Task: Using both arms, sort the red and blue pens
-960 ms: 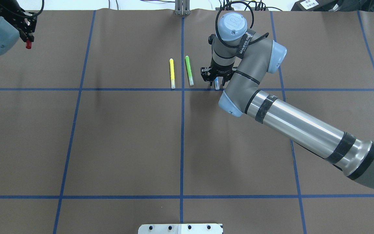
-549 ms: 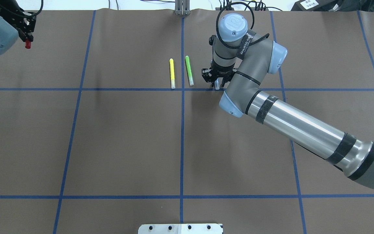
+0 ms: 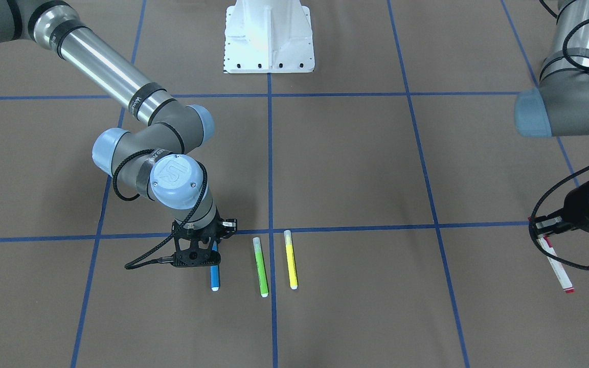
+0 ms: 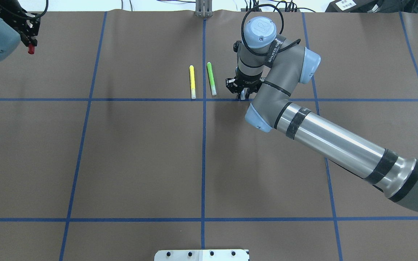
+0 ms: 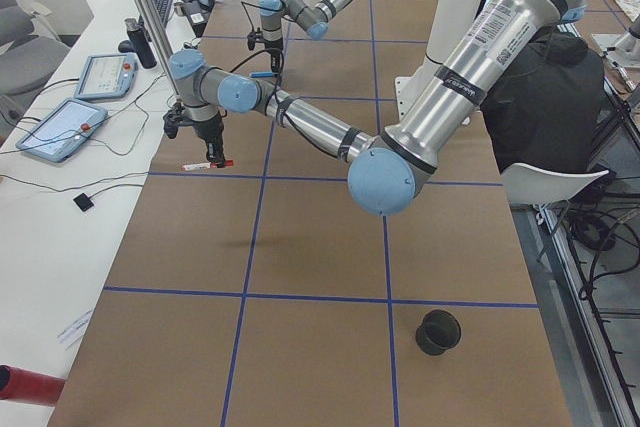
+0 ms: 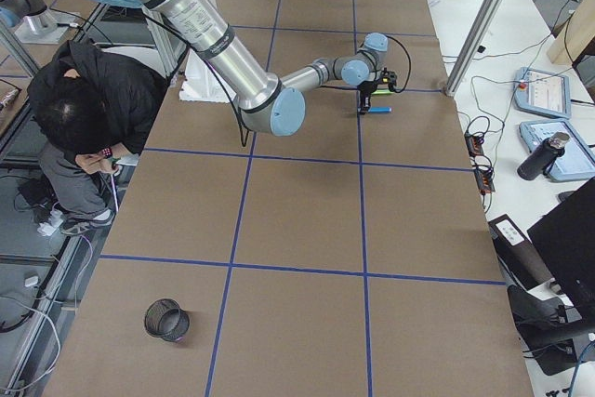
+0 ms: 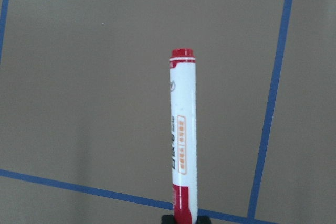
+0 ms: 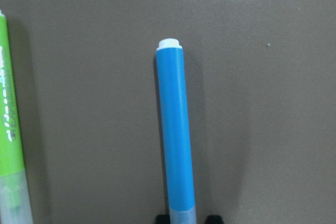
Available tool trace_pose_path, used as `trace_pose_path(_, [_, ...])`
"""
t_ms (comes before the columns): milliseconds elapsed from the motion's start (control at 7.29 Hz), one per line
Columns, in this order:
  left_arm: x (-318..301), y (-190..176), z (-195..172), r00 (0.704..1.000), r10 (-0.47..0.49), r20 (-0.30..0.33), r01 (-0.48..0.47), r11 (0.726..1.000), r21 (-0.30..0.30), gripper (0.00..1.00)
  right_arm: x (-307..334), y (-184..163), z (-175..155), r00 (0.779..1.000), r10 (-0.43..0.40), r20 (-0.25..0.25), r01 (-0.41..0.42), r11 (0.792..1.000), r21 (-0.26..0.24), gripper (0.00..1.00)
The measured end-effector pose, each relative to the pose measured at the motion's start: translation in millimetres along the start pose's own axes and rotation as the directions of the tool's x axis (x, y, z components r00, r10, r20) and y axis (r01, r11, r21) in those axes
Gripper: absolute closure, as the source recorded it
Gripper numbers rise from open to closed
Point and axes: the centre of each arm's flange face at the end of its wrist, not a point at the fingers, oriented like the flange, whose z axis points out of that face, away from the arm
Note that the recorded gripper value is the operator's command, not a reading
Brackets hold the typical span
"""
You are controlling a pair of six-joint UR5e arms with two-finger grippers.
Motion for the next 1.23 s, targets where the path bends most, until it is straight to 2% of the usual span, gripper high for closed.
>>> trace_pose_path(274, [-2, 0, 1, 1.0, -0.002, 0.001, 0.002, 1.0, -0.002, 1.0, 1, 0, -1, 1.0, -0.003, 0.0, 0.003, 1.0, 0.0, 1.0])
trace_pose_path(686, [-20, 1, -3, 1.0, -0.015, -0.005, 0.015, 1.0, 0.0, 1.0, 7, -14, -36, 1.0, 0.004, 0.006, -0.004, 1.0, 0.023, 1.0])
trace_pose_path(960, [-76, 16, -14, 1.0, -0.009, 0.0, 0.009, 1.0, 0.0, 1.0, 43, -33, -67, 0.998, -0.036, -0.051, 0.037, 0.999, 0.022, 1.0])
trace_pose_path(1234, [-150, 39, -29, 0.999, 0.039, 0.027, -0.038, 0.999, -0.009, 1.0, 109, -52, -86, 0.987, -0.106, -0.118, 0.107, 0.994, 0.008, 1.0])
